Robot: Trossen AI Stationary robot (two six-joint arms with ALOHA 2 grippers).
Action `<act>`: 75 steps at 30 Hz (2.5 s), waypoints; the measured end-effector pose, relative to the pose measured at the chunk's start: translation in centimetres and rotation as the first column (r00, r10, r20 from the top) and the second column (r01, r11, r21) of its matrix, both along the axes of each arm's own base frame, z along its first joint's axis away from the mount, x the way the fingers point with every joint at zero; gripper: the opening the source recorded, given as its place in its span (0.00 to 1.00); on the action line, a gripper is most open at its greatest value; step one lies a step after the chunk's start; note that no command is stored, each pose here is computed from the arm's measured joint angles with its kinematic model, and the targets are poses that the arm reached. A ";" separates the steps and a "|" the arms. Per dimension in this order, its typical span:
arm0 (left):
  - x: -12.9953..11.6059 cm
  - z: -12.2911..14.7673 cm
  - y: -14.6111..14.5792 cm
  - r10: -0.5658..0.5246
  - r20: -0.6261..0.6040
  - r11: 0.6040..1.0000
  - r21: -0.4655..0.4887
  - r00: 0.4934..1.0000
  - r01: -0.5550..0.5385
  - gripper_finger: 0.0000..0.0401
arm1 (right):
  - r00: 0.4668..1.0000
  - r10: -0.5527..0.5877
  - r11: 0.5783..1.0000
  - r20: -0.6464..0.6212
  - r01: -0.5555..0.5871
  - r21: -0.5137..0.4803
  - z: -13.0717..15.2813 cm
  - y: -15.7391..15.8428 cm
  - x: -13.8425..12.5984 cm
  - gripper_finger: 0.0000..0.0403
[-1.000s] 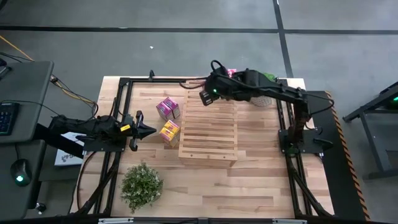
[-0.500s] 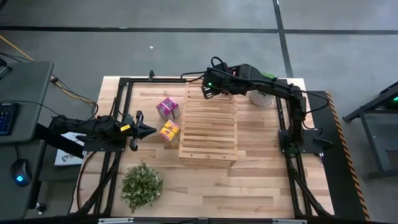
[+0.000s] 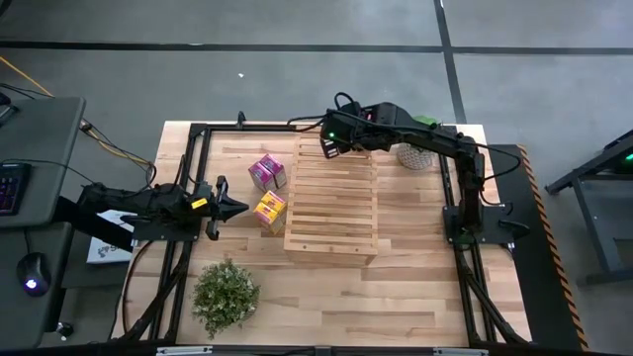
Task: Stack cereal on shelf
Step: Put the red cereal box on the shelf aligned with the other red cereal box
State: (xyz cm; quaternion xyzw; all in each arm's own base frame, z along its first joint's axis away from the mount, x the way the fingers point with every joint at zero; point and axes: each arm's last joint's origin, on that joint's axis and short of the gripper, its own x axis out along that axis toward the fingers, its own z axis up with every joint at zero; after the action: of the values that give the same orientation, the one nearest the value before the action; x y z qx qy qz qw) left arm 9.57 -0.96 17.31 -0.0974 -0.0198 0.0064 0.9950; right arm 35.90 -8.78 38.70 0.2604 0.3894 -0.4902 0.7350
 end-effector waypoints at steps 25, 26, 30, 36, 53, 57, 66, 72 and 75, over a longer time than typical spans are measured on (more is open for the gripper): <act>0.0 0.0 0.0 0.000 0.000 1.000 0.000 1.000 0.000 0.01 | 0.997 0.049 0.999 -0.062 -0.048 0.017 -1.6 -0.2 1.2 0.37; 0.0 0.0 0.0 0.000 -0.001 1.000 0.000 1.000 0.000 0.01 | 0.997 0.050 0.999 -0.066 -0.049 0.012 -1.6 -0.2 1.3 0.38; 0.0 0.0 0.0 0.000 0.000 1.000 0.000 1.000 0.000 0.01 | 0.996 0.043 0.999 -0.073 -0.044 -0.003 -1.7 -0.3 1.3 0.44; 0.0 0.0 0.0 0.000 0.000 1.000 0.000 1.000 0.000 0.01 | 0.997 0.036 0.999 -0.074 -0.037 -0.013 -1.5 -0.3 1.1 0.54; 0.0 0.0 0.0 0.000 0.000 1.000 0.000 1.000 0.000 0.01 | 0.998 0.050 0.999 -0.047 -0.050 0.016 -1.0 -0.1 0.7 0.62; 0.0 0.0 0.0 0.000 -0.001 1.000 0.000 1.000 0.000 0.01 | 0.996 0.075 0.995 -0.047 -0.072 0.070 -0.8 0.3 0.4 0.62; 0.0 0.0 0.0 0.000 -0.001 1.000 0.000 1.000 0.000 0.01 | 0.957 0.286 0.948 0.054 -0.291 0.126 -0.5 3.1 1.9 0.61; 0.0 0.0 0.0 0.000 0.000 1.000 0.000 1.000 0.000 0.01 | 0.914 0.382 0.924 0.134 -0.377 -0.060 0.5 3.8 3.6 0.52; 0.0 0.0 0.0 0.000 0.000 1.000 0.000 1.000 0.000 0.01 | 0.934 0.347 0.928 0.088 -0.329 -0.176 0.7 3.1 3.7 0.39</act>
State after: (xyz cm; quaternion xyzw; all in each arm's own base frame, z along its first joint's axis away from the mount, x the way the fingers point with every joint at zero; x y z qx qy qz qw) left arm 9.57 -0.96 17.31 -0.0974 -0.0197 0.0066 0.9950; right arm 39.62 -5.70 39.44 0.1584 0.3442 -0.3694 0.8485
